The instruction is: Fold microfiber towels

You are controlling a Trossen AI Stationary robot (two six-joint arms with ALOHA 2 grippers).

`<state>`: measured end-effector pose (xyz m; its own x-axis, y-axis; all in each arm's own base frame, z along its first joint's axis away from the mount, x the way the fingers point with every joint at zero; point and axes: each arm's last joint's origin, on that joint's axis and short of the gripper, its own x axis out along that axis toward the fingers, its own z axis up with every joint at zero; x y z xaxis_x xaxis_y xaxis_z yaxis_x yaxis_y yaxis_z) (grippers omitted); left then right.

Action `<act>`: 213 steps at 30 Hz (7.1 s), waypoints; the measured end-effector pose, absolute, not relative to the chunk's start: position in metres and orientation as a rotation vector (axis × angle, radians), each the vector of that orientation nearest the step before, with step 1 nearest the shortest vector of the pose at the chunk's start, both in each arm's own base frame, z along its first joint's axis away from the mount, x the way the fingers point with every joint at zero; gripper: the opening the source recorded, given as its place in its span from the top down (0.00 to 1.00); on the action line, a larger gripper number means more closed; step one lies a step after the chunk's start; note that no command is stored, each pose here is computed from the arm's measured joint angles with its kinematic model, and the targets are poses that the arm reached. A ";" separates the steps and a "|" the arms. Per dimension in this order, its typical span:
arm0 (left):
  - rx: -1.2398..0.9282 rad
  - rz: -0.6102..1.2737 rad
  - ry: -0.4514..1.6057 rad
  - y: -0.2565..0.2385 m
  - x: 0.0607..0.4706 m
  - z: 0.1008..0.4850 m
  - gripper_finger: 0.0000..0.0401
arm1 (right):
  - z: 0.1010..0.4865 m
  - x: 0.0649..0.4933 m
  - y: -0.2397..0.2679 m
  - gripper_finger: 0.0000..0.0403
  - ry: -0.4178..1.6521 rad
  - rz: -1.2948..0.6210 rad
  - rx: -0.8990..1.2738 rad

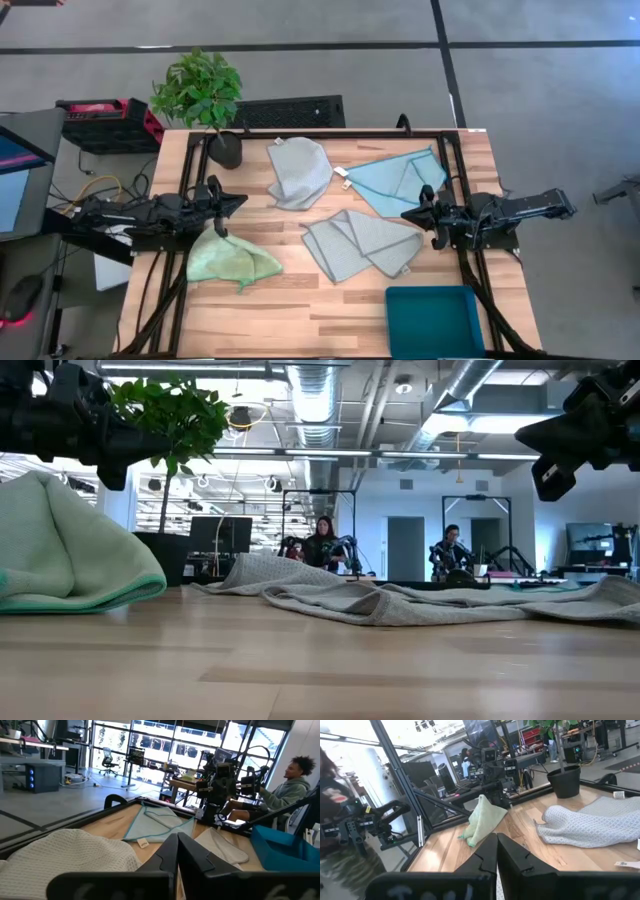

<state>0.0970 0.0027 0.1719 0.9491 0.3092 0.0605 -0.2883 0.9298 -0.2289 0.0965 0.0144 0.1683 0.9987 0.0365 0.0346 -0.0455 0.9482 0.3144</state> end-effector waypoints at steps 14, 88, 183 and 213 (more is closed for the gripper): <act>-0.220 0.306 -0.096 0.003 0.097 0.172 1.00 | 0.168 0.097 0.014 0.92 -0.028 0.042 0.321; -0.783 0.748 1.164 0.047 0.256 0.213 0.70 | 0.168 0.097 0.014 0.92 -0.030 0.035 0.314; -0.515 0.557 0.790 0.080 0.331 0.346 1.00 | 0.246 0.158 0.017 0.97 0.186 -0.298 0.078; -0.451 0.432 0.822 0.077 0.324 0.364 1.00 | 0.284 0.348 0.011 0.48 0.294 -0.430 0.079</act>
